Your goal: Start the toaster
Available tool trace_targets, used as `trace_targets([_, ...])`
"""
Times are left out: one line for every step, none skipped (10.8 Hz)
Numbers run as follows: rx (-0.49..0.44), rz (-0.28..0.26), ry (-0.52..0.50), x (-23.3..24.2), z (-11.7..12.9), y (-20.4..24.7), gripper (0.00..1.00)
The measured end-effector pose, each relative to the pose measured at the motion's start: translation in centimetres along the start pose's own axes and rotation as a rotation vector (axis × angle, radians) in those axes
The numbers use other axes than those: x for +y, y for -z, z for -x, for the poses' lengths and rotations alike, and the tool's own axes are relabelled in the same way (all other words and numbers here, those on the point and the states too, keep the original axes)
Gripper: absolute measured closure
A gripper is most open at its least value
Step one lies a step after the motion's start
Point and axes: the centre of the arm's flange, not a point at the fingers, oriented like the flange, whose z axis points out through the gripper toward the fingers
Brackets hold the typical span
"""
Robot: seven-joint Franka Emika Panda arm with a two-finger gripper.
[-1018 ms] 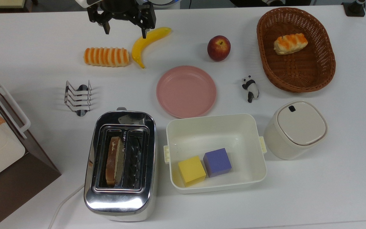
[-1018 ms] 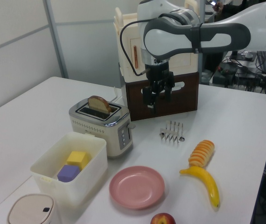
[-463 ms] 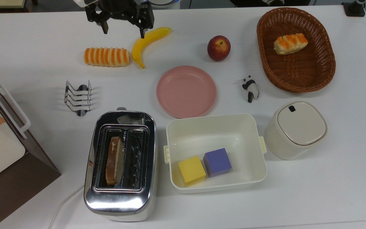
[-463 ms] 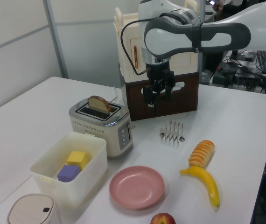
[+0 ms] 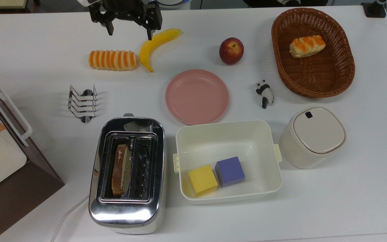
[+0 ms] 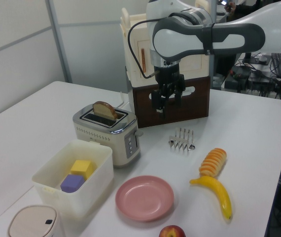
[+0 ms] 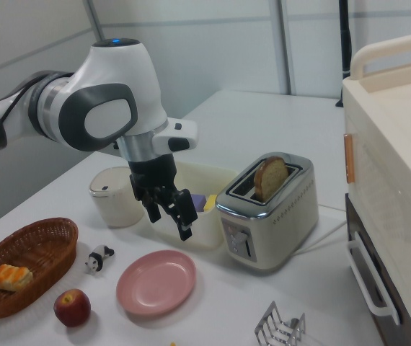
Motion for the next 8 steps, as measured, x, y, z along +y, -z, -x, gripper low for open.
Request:
trace_targets([0.0,0.0,0.0,0.0,0.0,0.0,0.0])
trace_targets([0.0,0.0,0.0,0.0,0.0,0.0,0.0])
trace_targets([0.0,0.0,0.0,0.0,0.0,0.0,0.0])
trace_targets([0.0,0.0,0.006,0.0,0.0,0.0,0.0])
trace_targets([-0.008,0.0,0.022,0.01,0.08,-0.07,0.0])
trace_targets([-0.02,0.0,0.041,0.01,0.22,-0.18,0.0])
trace_targets([-0.023,0.0,0.055,0.02,0.25,-0.2,0.0])
trace_targets([-0.023,0.0,0.065,0.05,0.25,-0.2,0.0])
